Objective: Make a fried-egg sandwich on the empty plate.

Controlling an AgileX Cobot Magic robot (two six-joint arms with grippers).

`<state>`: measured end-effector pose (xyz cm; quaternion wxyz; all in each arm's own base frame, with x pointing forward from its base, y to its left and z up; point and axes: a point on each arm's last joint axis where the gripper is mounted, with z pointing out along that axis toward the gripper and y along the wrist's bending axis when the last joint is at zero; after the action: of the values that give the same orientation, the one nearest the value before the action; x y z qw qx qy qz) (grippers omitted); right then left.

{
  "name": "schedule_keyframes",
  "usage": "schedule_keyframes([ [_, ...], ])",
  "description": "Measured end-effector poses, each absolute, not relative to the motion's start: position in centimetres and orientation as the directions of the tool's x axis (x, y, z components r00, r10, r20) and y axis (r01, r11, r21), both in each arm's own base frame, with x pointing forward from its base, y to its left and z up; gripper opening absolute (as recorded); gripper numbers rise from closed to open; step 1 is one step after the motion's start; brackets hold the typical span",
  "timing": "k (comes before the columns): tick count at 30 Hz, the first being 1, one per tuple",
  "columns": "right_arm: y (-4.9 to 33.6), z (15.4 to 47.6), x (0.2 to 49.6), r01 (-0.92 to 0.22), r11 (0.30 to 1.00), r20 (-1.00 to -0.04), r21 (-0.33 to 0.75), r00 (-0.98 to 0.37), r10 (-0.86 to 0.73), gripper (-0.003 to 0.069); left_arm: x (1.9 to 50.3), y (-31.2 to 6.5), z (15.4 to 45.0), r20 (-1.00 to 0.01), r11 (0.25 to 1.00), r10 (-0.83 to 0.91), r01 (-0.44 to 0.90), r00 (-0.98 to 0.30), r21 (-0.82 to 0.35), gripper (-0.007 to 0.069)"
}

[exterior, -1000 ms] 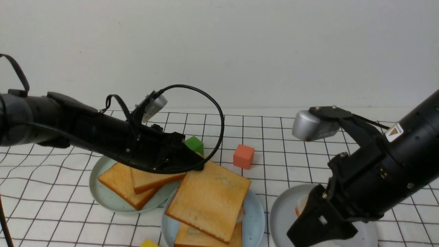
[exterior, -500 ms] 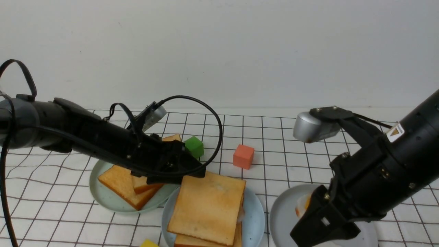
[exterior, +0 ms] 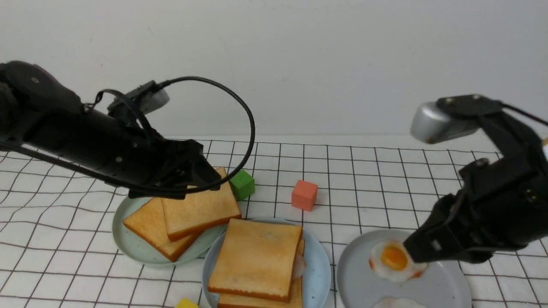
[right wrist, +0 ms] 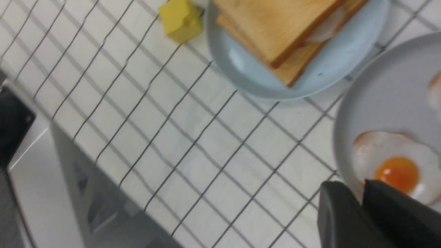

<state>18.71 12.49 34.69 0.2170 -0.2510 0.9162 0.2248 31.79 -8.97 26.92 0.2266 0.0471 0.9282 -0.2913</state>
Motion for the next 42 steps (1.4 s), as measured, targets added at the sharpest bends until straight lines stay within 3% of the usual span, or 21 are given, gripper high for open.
schedule_keyframes([
  [1, 12.0, 35.1, 18.3, -0.538, 0.792, -0.522, 0.289, -0.782, -0.341, 0.0076, 31.2, -8.9, 27.7, -0.454, 0.824, -0.042, 0.226, -0.890, -0.519, 0.0474],
  [2, 10.8, 35.9, 17.1, -0.477, 0.836, -0.577, 0.270, -0.776, -0.256, 0.0004, 29.8, -8.8, 29.5, -0.474, 0.821, -0.030, 0.249, -0.880, -0.514, 0.0383],
  [3, 10.5, 36.0, 16.8, -0.472, 0.843, -0.584, 0.260, -0.772, -0.252, 0.0001, 29.6, -8.7, 29.7, -0.477, 0.820, -0.028, 0.252, -0.878, -0.513, 0.0383],
  [5, 9.0, 36.5, 14.8, -0.428, 0.869, -0.665, 0.247, -0.727, -0.169, -0.0010, 27.2, -8.3, 32.5, -0.515, 0.828, -0.017, 0.276, -0.857, -0.488, 0.0238],
  [10, 5.7, 34.9, 10.0, -0.421, 0.886, -0.846, 0.192, -0.528, -0.068, -0.0010, 20.5, -6.5, 37.7, -0.607, 0.876, -0.055, 0.253, -0.793, -0.410, -0.0006],
  [15, 4.0, 31.0, 7.1, -0.425, 0.888, -0.929, 0.177, -0.370, 0.009, -0.0010, 13.8, -4.8, 38.3, -0.634, 0.903, -0.138, 0.166, -0.761, -0.396, -0.0013],
  [24, 2.9, 26.9, 5.0, -0.440, 0.880, -0.966, 0.181, -0.246, 0.076, -0.0005, 4.7, -2.8, 34.4, -0.675, 0.906, -0.255, 0.074, -0.692, -0.417, -0.0013],
  [32, 2.8, 26.5, 4.9, -0.435, 0.882, -0.967, 0.179, -0.245, 0.076, 0.0001, 1.3, -2.3, 34.6, -0.734, 0.892, -0.292, 0.102, -0.613, -0.440, -0.0013],
  [42, 2.8, 26.5, 4.9, -0.435, 0.882, -0.966, 0.179, -0.247, 0.074, 0.0006, 1.2, -2.0, 34.4, -0.762, 0.912, -0.267, 0.101, -0.590, -0.397, -0.0013],
])
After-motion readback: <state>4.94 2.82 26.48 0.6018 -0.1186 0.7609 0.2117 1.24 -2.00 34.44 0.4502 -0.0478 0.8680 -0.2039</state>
